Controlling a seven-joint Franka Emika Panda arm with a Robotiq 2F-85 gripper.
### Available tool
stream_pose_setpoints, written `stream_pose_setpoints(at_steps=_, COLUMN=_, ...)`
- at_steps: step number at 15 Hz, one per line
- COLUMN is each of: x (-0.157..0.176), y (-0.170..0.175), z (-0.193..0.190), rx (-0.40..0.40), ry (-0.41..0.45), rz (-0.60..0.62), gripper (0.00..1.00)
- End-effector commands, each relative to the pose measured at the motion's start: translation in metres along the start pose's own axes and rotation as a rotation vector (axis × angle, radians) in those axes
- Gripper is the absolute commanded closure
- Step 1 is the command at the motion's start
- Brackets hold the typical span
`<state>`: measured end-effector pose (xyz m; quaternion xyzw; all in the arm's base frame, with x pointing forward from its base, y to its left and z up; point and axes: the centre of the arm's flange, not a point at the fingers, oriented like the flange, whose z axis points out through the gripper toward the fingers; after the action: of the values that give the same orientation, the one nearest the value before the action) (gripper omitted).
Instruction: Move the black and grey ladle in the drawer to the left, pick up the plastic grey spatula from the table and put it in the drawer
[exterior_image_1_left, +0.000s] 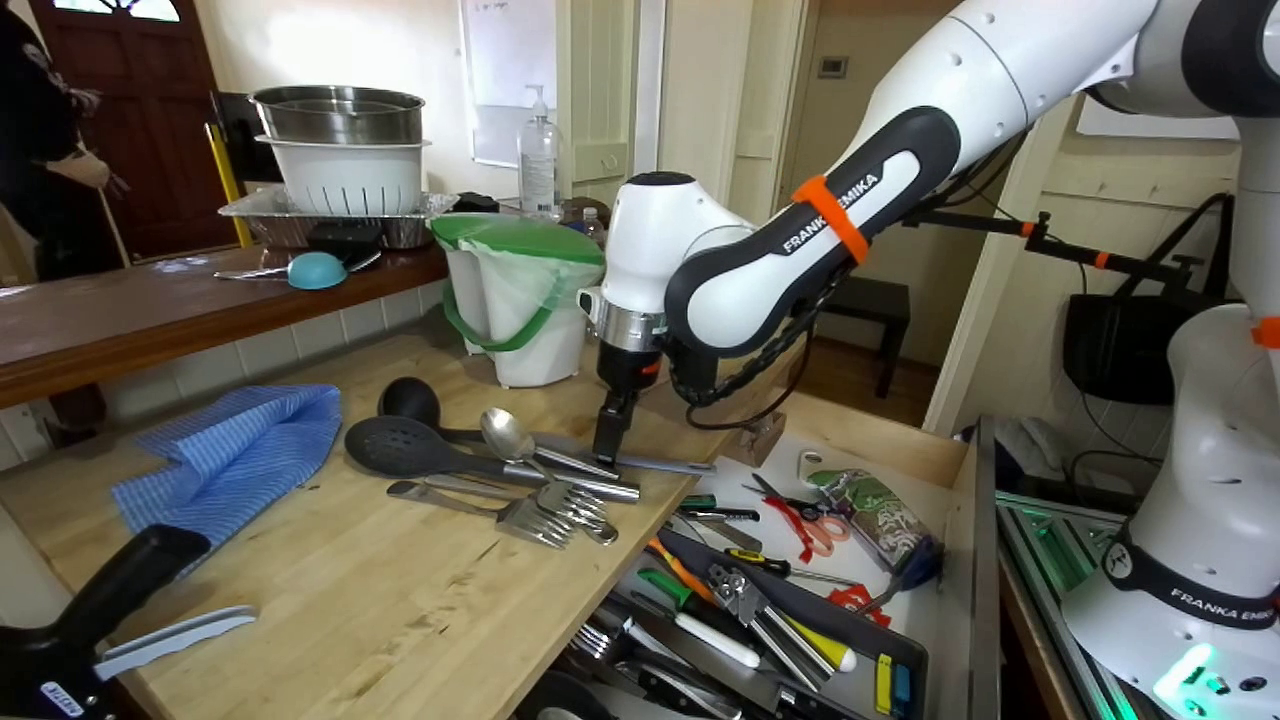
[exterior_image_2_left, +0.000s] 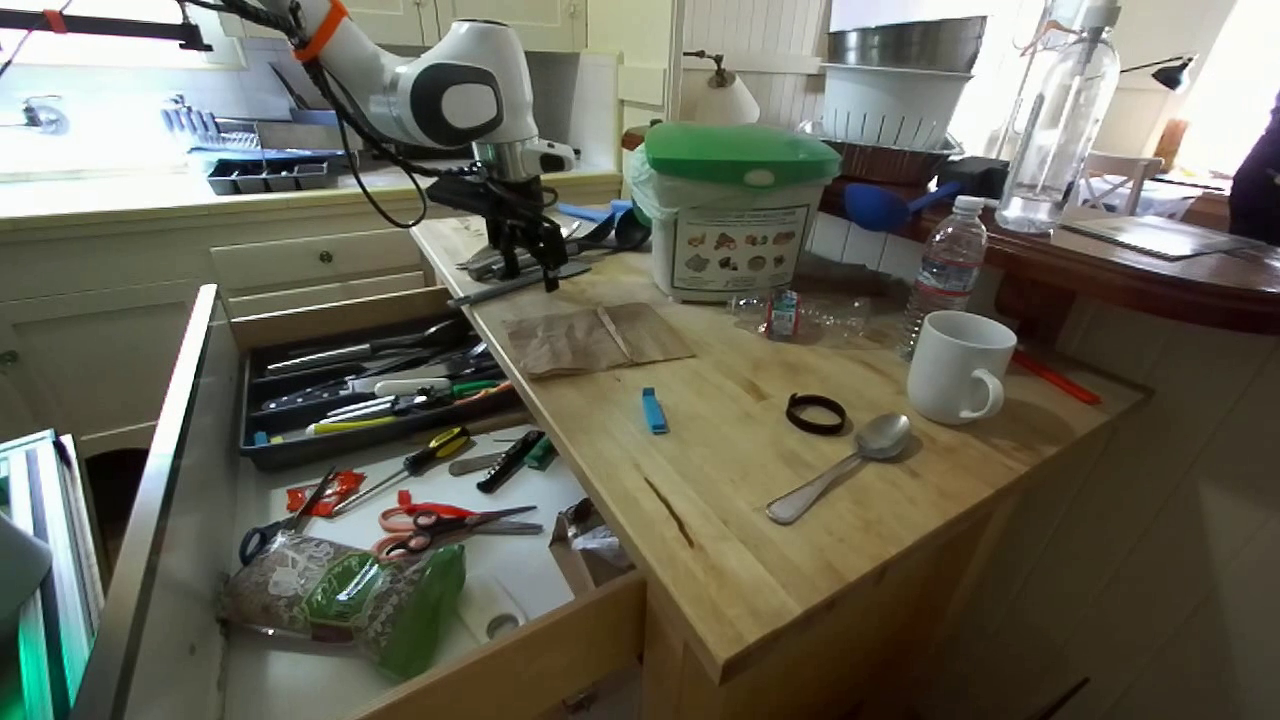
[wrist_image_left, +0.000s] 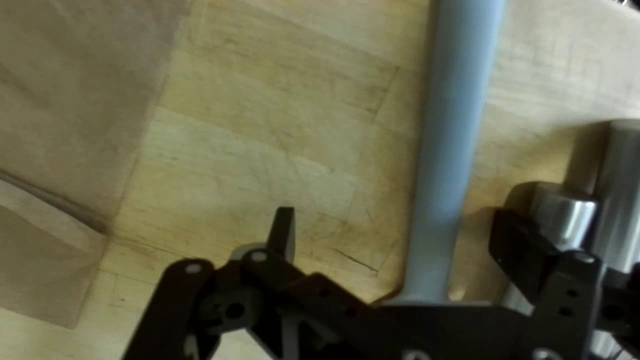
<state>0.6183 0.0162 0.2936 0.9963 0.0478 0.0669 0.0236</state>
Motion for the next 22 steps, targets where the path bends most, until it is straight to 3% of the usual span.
stream_pose_setpoints(at_steps=1, x=0.003, y=-0.024, z=0.007, rx=-0.033, ry=-0.008, rz=0.008, gripper=0.00)
stream_pose_setpoints(at_steps=7, x=0.004, y=-0.022, z=0.009, rx=-0.024, ry=-0.047, rz=0.047, gripper=0.00)
stream_pose_setpoints(at_steps=9, x=0.003, y=-0.014, z=0.008, rx=-0.016, ry=-0.053, rz=0.070, gripper=0.08)
stream_pose_setpoints(at_steps=10, x=0.003, y=-0.012, z=0.009, rx=-0.015, ry=-0.059, rz=0.076, gripper=0.13)
stream_pose_setpoints(at_steps=12, x=0.003, y=-0.007, z=0.011, rx=-0.003, ry=-0.071, rz=0.089, gripper=0.36)
stream_pose_setpoints(at_steps=19, x=0.007, y=0.011, z=0.007, rx=0.000, ry=-0.093, rz=0.121, gripper=0.92)
stream_pose_setpoints(at_steps=20, x=0.007, y=0.012, z=0.005, rx=0.000, ry=-0.096, rz=0.122, gripper=0.97)
stream_pose_setpoints(at_steps=21, x=0.007, y=0.013, z=-0.001, rx=-0.006, ry=-0.095, rz=0.123, gripper=0.94)
stream_pose_setpoints(at_steps=22, x=0.002, y=0.016, z=-0.019, rx=-0.019, ry=-0.071, rz=0.121, gripper=0.96)
